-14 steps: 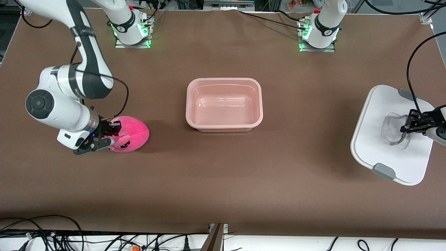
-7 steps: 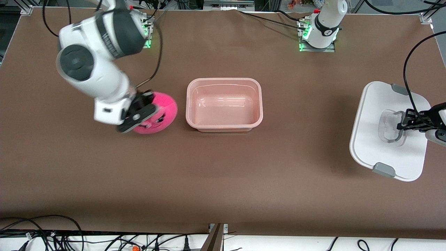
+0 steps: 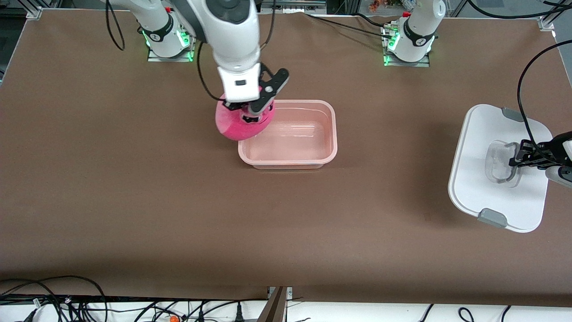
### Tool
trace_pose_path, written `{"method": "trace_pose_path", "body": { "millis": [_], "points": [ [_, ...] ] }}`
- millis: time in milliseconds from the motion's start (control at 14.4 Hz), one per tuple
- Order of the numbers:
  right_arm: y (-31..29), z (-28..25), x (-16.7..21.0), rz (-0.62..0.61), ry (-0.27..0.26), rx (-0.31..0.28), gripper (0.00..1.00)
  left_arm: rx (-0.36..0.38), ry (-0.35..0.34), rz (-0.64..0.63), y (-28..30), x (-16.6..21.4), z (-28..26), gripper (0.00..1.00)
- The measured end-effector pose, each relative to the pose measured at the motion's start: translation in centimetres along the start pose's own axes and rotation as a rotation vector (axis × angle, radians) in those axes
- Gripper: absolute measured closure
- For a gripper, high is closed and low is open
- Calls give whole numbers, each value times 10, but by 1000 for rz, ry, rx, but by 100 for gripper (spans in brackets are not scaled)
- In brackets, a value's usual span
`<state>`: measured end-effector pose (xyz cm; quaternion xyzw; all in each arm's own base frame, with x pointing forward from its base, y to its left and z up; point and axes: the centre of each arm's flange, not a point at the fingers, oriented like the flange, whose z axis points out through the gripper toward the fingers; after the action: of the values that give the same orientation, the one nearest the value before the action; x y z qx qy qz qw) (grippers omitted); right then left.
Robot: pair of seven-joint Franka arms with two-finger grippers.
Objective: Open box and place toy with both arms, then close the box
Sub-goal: 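Lift the pink toy with the right gripper and carry it over the box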
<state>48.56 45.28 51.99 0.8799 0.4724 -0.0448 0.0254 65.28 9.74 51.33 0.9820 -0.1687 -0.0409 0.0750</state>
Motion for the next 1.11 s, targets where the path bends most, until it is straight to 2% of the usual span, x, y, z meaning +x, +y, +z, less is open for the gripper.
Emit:
{"method": "trace_pose_path", "body": {
  "millis": [208,346,623,900,1107],
  "points": [
    [-16,19,17,-71,-23,-4,94,0,0,-1,0,0,0,93],
    [-19,33,28,-109,-42,-28,94,0,0,-1,0,0,0,93],
    [-26,67,47,-147,-87,-52,94,-9,5,-4,-1,-1,0,93],
    [-48,114,69,-199,-125,-111,94,-13,8,-5,-1,-1,0,93],
    [-56,141,83,-222,-118,-134,94,-14,8,-5,-1,-1,0,93]
  ]
}}
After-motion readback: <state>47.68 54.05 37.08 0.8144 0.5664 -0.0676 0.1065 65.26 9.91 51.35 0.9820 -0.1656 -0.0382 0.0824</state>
